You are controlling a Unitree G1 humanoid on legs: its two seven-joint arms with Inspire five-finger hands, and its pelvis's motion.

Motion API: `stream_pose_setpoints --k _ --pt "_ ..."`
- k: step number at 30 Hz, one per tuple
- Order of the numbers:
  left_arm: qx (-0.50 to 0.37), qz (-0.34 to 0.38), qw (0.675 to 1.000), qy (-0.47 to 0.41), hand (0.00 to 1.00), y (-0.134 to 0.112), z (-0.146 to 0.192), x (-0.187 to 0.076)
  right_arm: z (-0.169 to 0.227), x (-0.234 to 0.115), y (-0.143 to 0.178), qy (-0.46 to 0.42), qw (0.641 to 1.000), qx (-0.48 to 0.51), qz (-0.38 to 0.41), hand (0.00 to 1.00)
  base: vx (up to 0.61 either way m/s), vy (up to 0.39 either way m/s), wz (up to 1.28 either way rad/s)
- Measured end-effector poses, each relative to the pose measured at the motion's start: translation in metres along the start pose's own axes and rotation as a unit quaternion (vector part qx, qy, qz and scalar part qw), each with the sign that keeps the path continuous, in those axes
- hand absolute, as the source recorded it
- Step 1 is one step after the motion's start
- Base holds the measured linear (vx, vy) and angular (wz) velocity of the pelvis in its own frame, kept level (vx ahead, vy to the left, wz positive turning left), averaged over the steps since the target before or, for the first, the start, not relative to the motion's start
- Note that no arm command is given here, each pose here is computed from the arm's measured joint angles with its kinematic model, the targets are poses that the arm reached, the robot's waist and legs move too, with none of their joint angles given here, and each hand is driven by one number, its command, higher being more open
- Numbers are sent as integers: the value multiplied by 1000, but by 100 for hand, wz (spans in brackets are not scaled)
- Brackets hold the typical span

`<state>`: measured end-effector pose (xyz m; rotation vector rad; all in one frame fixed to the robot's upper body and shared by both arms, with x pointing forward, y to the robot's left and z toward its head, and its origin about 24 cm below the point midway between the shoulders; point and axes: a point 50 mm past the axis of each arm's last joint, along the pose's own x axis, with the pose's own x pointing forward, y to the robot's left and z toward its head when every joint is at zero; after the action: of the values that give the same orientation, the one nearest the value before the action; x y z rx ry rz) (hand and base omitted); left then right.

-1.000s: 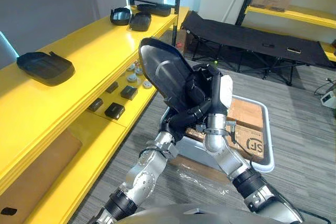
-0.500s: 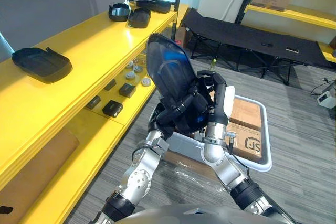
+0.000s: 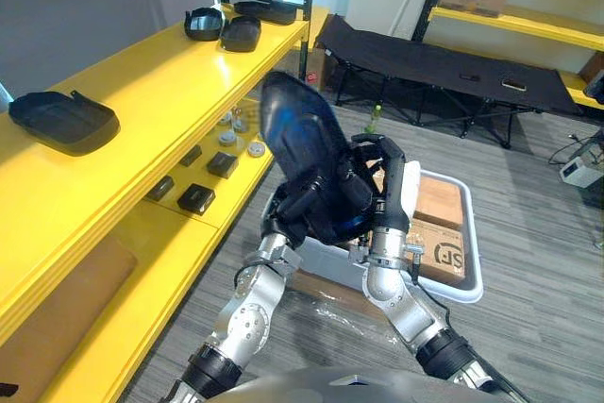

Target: Walk over and take three plastic housings, then place them on the shelf

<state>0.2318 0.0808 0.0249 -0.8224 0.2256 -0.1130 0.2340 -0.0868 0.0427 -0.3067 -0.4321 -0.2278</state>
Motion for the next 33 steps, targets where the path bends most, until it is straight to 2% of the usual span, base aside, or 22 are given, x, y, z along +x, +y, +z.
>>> stream_pose_setpoints --k 11,12,17,20,22,25,30,33 --pt "48 11 998 -43 0 0 7 -1 2 0 3 -2 1000 8 1 0 0 0 0" --pt "57 13 997 -49 0 -1 8 -1 3 0 3 -3 1000 9 1 100 0 0 0" --pt "132 30 984 -117 0 -5 16 -3 6 -5 6 -14 999 28 13 100 0 0 0" --pt "129 60 975 -170 0 -14 25 -3 5 -19 12 -2 999 33 38 100 0 0 0" --pt "125 84 962 -229 0 -23 41 -5 5 -33 19 12 996 40 73 100 0 0 0" --pt "176 118 930 -301 0 -26 58 -12 13 -33 26 21 993 83 82 100 0 0 0" --pt "234 138 884 -380 0 -33 78 -21 16 -21 29 88 961 217 148 100 0 0 0" --pt "264 155 863 -401 0 -31 86 -24 8 -21 25 139 916 316 204 100 0 0 0"
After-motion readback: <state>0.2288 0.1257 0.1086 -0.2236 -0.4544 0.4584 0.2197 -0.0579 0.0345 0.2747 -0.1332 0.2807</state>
